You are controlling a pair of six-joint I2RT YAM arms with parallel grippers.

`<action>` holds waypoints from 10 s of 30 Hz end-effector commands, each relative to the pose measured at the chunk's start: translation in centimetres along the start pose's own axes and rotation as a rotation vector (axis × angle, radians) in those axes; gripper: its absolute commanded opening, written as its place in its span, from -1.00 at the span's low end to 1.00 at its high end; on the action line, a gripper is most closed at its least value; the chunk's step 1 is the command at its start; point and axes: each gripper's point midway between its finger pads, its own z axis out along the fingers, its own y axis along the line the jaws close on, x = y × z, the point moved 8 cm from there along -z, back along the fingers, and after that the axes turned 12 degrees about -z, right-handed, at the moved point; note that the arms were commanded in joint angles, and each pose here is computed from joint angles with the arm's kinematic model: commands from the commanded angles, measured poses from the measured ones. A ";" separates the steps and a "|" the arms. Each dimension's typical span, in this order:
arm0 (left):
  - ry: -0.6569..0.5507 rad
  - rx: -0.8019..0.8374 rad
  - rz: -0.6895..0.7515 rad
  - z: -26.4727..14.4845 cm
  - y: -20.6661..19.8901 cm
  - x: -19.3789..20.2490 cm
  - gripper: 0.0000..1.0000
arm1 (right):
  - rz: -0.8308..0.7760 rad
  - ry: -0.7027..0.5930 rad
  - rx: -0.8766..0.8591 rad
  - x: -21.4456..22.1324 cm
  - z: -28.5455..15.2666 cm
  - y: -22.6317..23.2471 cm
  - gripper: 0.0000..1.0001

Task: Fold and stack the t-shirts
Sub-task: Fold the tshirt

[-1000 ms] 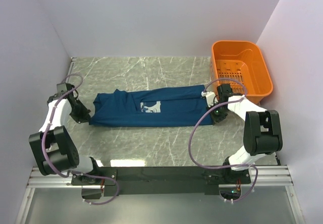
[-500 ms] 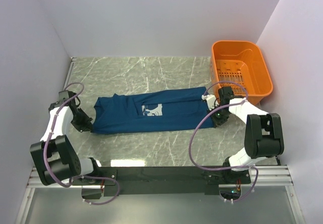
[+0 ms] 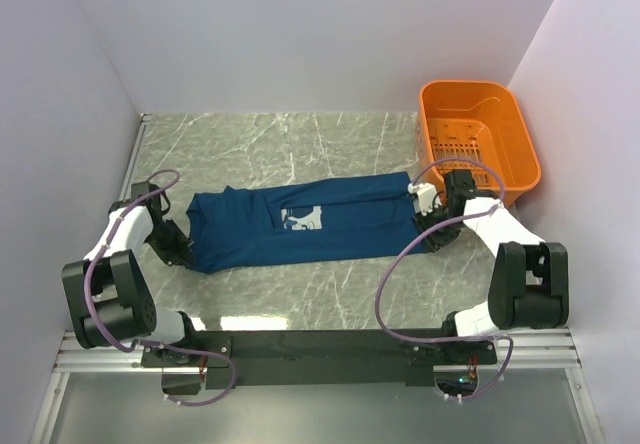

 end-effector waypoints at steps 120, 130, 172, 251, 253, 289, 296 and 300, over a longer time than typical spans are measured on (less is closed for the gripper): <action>-0.217 0.270 -0.096 -1.6 -8.6 -2.1 0.07 | -0.053 -0.327 0.179 -7.2 -3.9 -0.8 -0.31; -0.196 0.182 -0.094 1.0 -8.7 -4.0 -0.01 | -0.045 -0.346 0.127 -11.4 -3.5 -1.7 -0.31; -0.290 0.365 0.078 1.9 -19.9 -18.0 -0.99 | -0.021 -0.343 0.117 -10.5 -3.7 -0.6 -0.32; -0.406 0.574 -0.317 3.9 -10.6 -20.3 -0.12 | -0.796 -0.080 -0.109 -13.6 8.6 17.1 -0.06; -0.390 0.560 -0.313 4.4 -10.9 -20.7 -0.23 | -0.796 -0.068 -0.110 -13.5 8.9 17.1 -0.07; -0.563 0.531 -0.147 -4.5 -8.8 -22.6 -0.29 | -1.069 -0.232 -0.481 -15.0 0.8 29.3 -0.07; -0.614 0.573 -0.120 -7.0 -7.4 -19.6 0.17 | -0.823 -0.354 -0.359 -21.0 -1.7 19.8 0.00; -0.571 0.602 -0.100 -6.8 -6.7 -17.2 0.18 | -0.425 -0.402 -0.247 -27.0 0.1 14.7 0.06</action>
